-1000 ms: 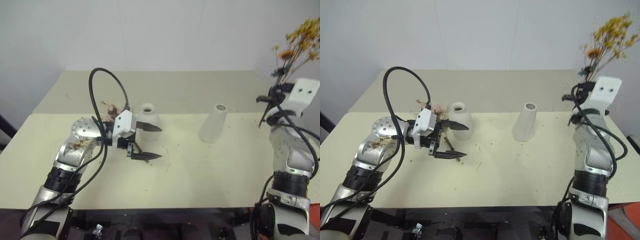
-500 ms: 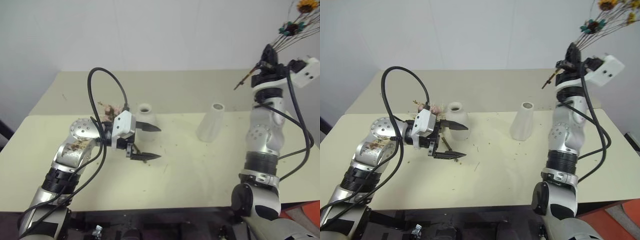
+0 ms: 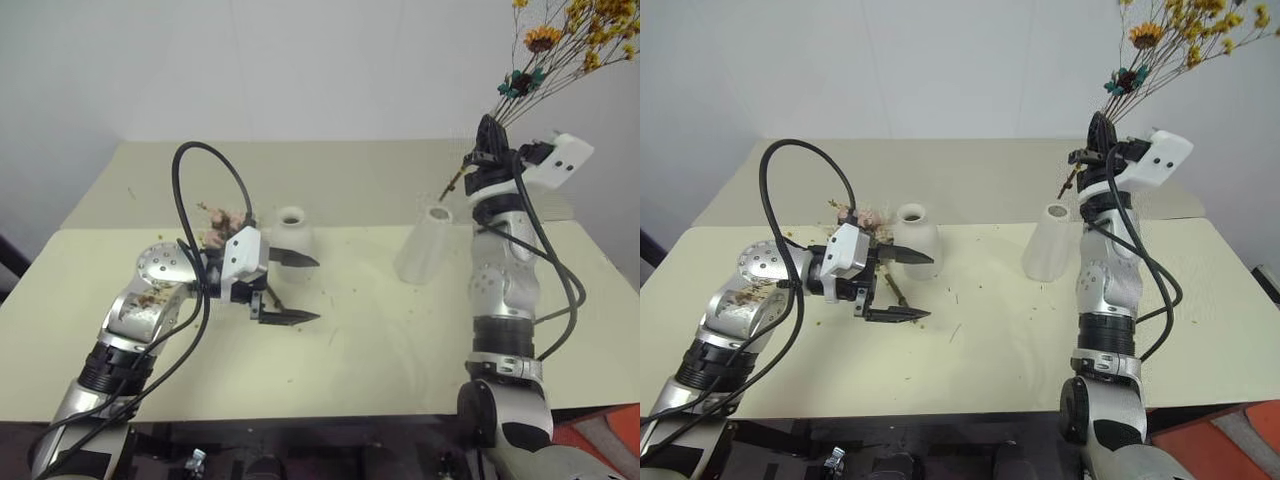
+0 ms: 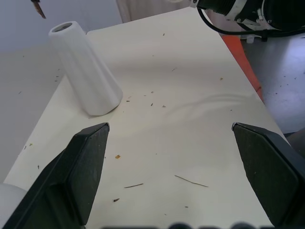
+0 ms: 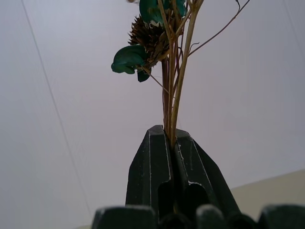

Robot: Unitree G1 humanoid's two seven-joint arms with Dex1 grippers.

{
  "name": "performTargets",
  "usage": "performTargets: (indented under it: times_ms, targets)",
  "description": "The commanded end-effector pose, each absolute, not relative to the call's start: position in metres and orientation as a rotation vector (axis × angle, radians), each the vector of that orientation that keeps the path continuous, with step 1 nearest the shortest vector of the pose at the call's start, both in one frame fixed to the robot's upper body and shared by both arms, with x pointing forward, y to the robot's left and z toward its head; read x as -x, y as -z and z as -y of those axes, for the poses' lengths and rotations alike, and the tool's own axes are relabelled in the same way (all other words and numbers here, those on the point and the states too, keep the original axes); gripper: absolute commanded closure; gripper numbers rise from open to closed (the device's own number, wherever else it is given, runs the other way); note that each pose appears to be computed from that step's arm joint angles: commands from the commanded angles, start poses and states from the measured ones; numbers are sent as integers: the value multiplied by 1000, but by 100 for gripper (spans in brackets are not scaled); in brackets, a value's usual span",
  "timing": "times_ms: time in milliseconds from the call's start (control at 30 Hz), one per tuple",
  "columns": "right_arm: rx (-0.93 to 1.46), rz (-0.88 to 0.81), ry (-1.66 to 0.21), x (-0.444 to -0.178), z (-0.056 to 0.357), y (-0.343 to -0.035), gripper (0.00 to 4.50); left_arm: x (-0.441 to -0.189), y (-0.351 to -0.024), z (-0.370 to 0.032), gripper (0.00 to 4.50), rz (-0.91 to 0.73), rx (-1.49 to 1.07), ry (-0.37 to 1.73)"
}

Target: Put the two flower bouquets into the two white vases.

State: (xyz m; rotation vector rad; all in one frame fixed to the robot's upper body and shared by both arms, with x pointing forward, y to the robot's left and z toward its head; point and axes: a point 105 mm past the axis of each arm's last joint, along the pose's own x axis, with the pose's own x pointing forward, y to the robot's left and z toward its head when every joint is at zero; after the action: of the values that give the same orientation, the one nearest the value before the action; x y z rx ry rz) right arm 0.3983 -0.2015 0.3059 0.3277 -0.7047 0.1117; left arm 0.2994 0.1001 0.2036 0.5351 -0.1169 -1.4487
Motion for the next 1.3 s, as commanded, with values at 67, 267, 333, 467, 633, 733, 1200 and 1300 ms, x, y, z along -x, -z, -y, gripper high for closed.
performTargets:
  times_ms: [67,267,333,467,633,733,1200,1300]
  targets:
    - [-277,781,-116,-383,201,-321,446,-297,-215,-103,0,156,-547,1435]
    - [-269,763,-119,-382,196,-314,446,-296,-215,-102,0,149,-538,1454]
    - [-268,758,-121,-383,194,-312,446,-296,-215,-102,0,147,-538,1455]
    - [-262,754,-129,-383,191,-310,446,-295,-215,-102,0,147,-539,1454]
    - [-232,741,-138,-384,187,-304,446,-295,-214,-103,0,146,-542,1452]
    - [-214,716,-141,-386,183,-295,446,-294,-213,-103,0,144,-539,1456]
    - [-118,675,-146,-382,173,-263,446,-292,-212,-101,0,143,-538,1468]
    - [-121,673,-170,-379,170,-260,392,-292,-211,-101,0,143,-535,1467]
